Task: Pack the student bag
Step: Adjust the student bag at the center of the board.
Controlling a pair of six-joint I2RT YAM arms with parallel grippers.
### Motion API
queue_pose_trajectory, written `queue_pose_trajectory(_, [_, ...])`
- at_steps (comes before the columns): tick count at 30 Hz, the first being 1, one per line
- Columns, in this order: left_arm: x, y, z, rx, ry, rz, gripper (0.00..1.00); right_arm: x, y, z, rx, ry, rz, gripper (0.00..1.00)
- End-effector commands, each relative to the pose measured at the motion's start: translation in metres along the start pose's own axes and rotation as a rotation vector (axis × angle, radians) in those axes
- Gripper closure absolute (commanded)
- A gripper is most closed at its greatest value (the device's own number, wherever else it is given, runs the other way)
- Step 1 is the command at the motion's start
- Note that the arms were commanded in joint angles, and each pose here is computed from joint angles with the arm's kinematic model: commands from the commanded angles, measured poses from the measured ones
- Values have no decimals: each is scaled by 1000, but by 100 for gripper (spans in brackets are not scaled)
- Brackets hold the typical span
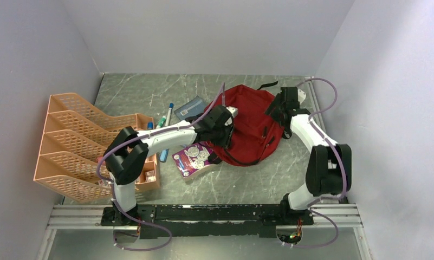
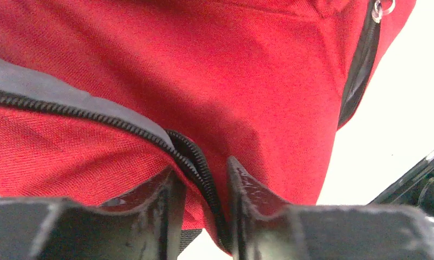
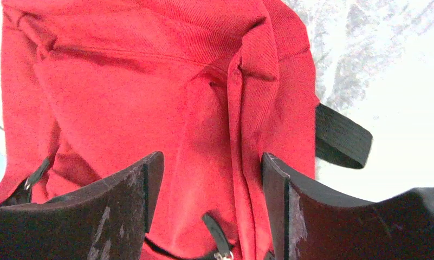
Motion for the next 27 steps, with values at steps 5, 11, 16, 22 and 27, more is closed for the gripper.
queue_pose_trajectory(5, [-31,-26,13,-83,-83,-140,39,-72,-8,0,-90,-183,-129,30])
queue_pose_trajectory(11, [-47,-32,37,-142,-108,-198,33,-112,13,30,-214,-449,-131,31])
queue_pose_trajectory(16, [-56,-46,58,-201,-104,-244,20,-125,46,68,-384,-531,-72,30])
queue_pose_trajectory(22, [-41,-52,71,-205,-131,-218,19,-127,76,82,-462,-650,-6,30])
queue_pose_trajectory(27, [-32,-49,71,-214,-120,-207,21,-125,88,77,-488,-664,29,30])
Point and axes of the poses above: each gripper's point midway between its finger pads, its own x axis out along the fingers, its own z axis along the line the jaws close on, y = z × x, the point moved 7 cm from there along -x, back along the fingers, and after that the axes turned 7 degrees about -x, right-handed, at the moved point
